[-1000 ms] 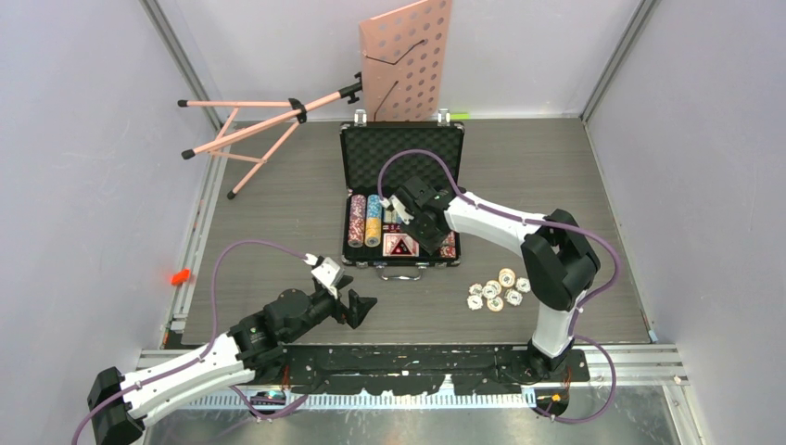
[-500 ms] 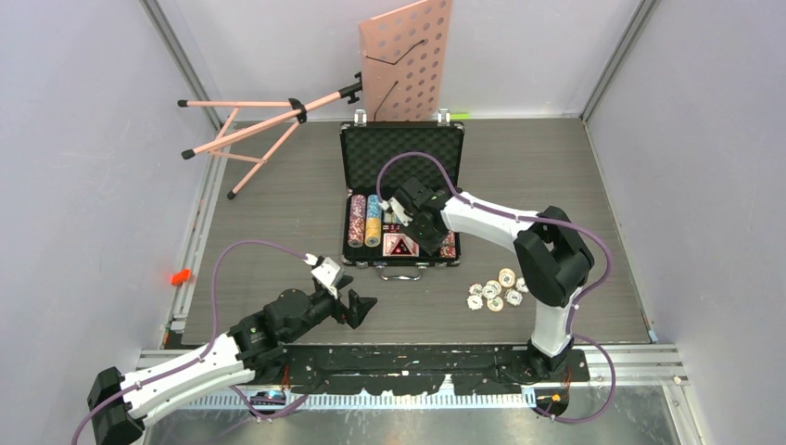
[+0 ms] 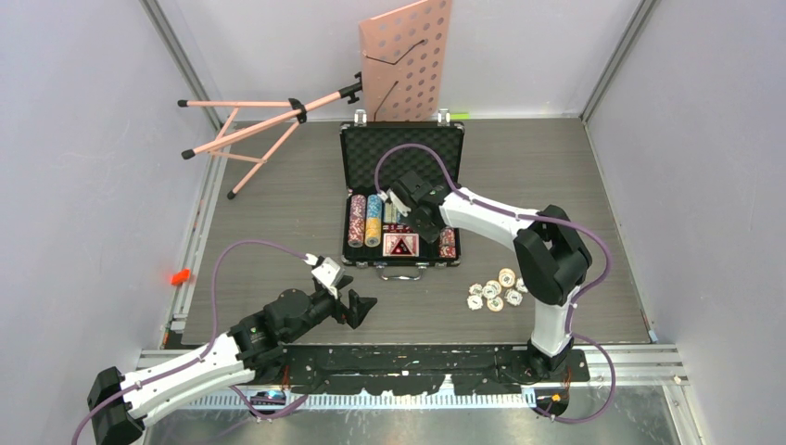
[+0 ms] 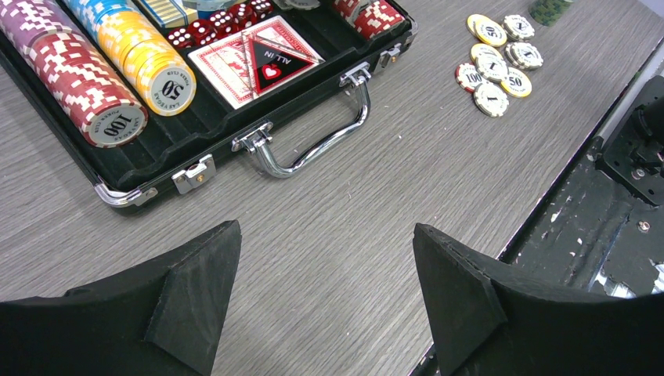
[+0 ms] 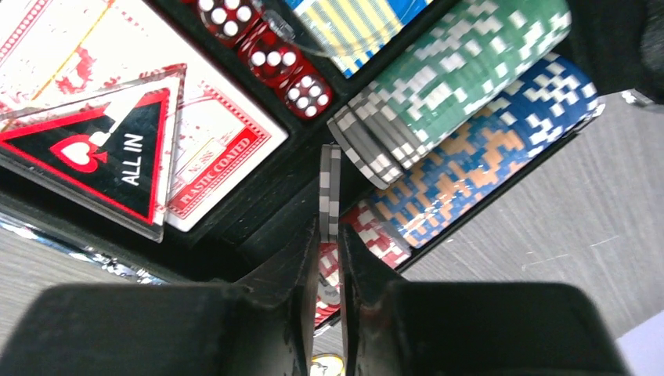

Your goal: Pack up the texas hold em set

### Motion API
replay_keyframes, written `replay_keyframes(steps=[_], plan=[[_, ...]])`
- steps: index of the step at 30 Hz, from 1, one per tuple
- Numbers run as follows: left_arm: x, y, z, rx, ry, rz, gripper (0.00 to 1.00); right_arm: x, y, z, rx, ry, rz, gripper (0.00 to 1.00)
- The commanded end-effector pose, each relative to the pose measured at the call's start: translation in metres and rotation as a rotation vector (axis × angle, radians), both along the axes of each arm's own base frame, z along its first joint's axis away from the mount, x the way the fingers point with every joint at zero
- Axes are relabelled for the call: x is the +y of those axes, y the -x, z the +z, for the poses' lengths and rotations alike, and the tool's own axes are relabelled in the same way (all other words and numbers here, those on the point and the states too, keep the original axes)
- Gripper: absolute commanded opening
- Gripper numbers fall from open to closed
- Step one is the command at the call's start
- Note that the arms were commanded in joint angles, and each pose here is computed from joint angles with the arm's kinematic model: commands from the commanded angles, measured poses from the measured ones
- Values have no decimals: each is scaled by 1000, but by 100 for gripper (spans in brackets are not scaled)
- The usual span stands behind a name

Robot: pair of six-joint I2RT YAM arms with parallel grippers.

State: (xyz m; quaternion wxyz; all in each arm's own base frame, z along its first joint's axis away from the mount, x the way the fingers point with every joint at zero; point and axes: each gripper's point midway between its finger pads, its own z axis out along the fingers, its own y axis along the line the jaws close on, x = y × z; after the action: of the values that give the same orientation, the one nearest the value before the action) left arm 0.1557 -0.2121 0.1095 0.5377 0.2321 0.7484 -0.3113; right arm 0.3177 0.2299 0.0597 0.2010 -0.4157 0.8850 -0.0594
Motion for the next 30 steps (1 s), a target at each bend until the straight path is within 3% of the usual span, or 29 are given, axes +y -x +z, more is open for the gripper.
replay_keyframes(steps=[1, 5, 18, 24, 30], plan=[[-3, -3, 12, -27, 40, 4, 83, 4, -24, 13, -87, 25, -9, 23], [-3, -4, 12, -27, 41, 5, 83, 1, -32, 16, -119, 48, -35, 28], [-3, -4, 12, -29, 39, 5, 83, 3, -35, 27, -145, 31, -54, 29], [-3, -4, 12, -28, 41, 5, 83, 6, -27, 42, -138, -36, -66, 29], [-1, -5, 13, -26, 43, 21, 85, 8, -13, 74, -187, -195, -127, 27]])
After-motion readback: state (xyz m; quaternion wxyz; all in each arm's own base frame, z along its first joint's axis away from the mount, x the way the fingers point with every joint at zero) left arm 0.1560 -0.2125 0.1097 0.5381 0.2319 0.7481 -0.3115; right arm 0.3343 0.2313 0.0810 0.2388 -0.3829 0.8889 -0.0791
